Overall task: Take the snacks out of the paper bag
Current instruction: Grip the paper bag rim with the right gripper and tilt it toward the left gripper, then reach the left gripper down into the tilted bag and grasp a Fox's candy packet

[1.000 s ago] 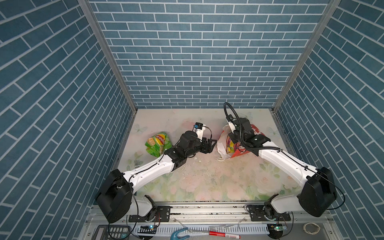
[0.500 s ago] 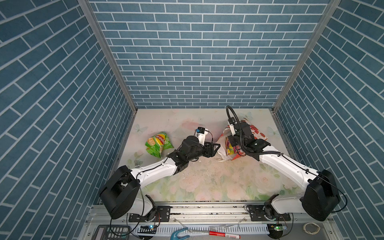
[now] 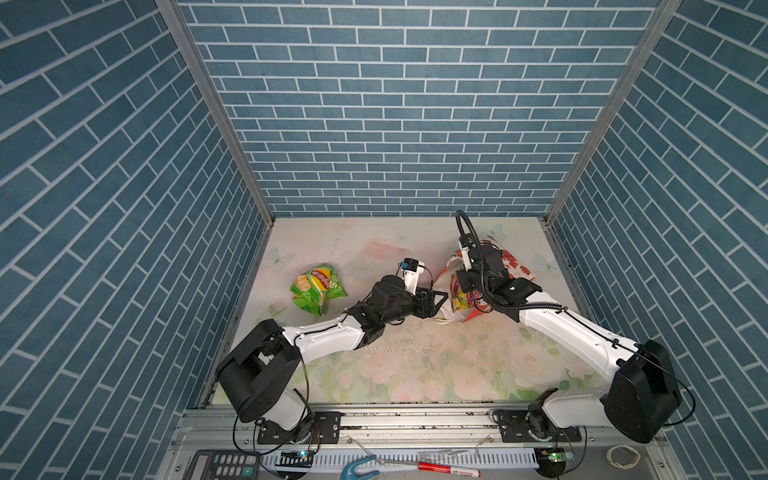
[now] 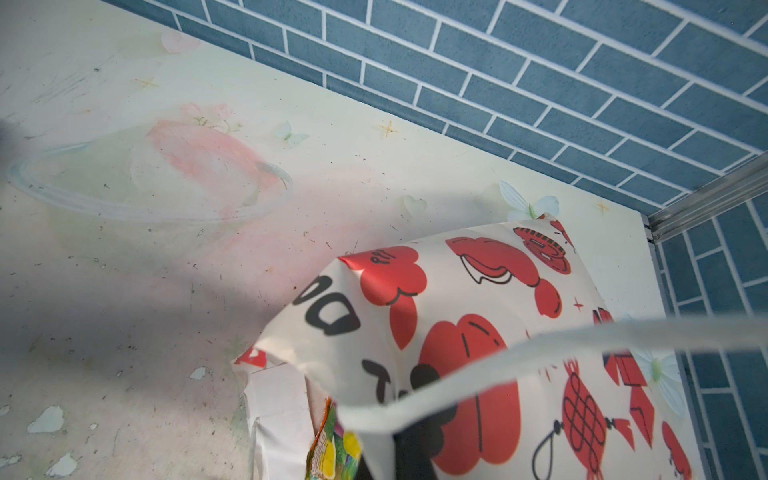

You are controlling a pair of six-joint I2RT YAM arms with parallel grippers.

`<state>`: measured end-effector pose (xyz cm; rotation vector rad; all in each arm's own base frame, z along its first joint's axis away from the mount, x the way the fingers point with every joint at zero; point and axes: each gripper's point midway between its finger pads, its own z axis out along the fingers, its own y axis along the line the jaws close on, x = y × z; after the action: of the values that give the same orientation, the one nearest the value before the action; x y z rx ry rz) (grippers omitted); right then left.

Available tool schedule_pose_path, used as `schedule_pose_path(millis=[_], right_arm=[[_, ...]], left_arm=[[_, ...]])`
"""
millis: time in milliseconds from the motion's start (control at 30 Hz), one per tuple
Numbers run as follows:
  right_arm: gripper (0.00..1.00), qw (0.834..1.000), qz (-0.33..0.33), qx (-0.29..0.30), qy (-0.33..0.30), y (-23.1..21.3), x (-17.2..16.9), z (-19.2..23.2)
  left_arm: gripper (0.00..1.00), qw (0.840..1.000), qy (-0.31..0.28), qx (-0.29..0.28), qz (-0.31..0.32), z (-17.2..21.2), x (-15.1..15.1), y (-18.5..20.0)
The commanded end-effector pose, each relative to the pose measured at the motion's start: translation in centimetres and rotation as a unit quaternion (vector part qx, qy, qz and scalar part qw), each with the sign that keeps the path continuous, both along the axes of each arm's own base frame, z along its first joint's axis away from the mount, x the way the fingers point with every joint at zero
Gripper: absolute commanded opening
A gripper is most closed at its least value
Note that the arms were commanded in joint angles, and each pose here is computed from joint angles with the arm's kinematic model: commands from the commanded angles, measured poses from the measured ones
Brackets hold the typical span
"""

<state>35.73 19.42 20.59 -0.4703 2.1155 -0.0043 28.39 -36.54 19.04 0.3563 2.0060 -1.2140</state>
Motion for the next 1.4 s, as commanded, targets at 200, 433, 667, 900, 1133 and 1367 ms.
schedule_pose_path(millis=[200,433,667,900,1133,1367], right_arm=[[0.00,0.996,-0.028,0.083,-0.009,0.2,-0.7,2.8],[0.00,0.994,-0.041,0.098,-0.019,-0.7,-1.4,3.8],[0.00,0.992,-0.044,0.116,-0.024,-0.5,-1.3,4.4],[0.00,0.991,-0.047,0.123,-0.008,0.2,-0.8,3.6],[0.00,0.990,-0.048,0.132,-0.004,0.3,-0.9,3.3],[0.00,0.989,-0.044,0.139,-0.001,0.6,-1.0,3.7]], left_arm=[[0.67,0.999,-0.038,0.000,0.029,1.0,2.0,-0.7],[0.63,0.996,-0.082,-0.015,0.032,1.2,2.9,-2.2],[0.61,0.992,-0.121,-0.006,0.020,-0.2,1.9,-3.4],[0.58,0.990,-0.143,-0.003,-0.005,-1.3,1.2,-4.8],[0.58,0.988,-0.152,0.011,-0.028,-3.4,0.6,-6.3],[0.58,0.984,-0.167,0.020,-0.053,-4.7,0.1,-7.6]])
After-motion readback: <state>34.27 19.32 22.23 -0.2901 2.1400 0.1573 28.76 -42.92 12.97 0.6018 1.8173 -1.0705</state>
